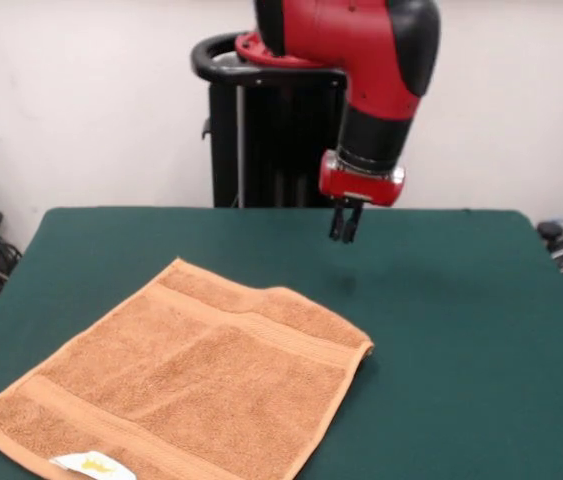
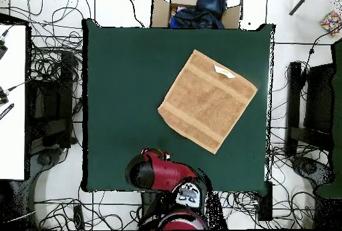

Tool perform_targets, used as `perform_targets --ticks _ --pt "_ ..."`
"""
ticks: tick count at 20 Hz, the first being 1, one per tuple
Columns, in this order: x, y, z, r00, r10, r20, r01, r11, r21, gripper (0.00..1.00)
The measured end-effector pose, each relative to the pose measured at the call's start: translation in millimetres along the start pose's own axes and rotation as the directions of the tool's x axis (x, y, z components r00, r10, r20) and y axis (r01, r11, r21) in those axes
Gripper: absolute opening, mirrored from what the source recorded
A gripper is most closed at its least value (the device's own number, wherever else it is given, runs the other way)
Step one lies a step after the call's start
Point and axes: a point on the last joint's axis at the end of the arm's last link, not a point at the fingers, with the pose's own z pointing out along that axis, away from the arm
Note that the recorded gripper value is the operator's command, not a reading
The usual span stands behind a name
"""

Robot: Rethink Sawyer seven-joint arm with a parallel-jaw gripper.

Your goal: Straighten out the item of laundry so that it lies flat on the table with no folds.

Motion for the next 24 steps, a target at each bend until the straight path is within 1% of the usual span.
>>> perform_targets --ticks 1,2,5,7,9,11,14,17,20,24 --pt "-0.9 -1.7 -3.5 1.000 0.004 0.000 -0.004 1.000 0.009 0.00" --pt "-0.6 -3.9 -13.7 1.000 0.010 -0.002 -0.010 0.999 0.038 0.00" --pt "0.4 -2.6 -25.0 1.000 0.009 0.001 -0.009 0.998 0.063 0.00" --pt "0.8 2.3 -37.7 1.000 -0.002 0.013 0.001 0.997 0.083 0.00" --pt "-1.4 10.3 -51.3 0.999 -0.017 0.043 0.013 0.996 0.094 0.00" --pt "-4.4 15.4 -58.9 0.998 -0.017 0.062 0.011 0.996 0.093 0.00" --pt "-7.3 18.1 -62.2 0.997 -0.009 0.071 0.003 0.996 0.089 0.00" --pt "-14.9 16.4 -64.9 0.995 0.016 0.094 -0.024 0.996 0.081 0.00" --pt "-22.4 13.9 -66.2 0.991 0.032 0.128 -0.042 0.996 0.077 0.00" --pt "-32.9 12.9 -67.2 0.980 0.039 0.193 -0.054 0.996 0.075 0.00"
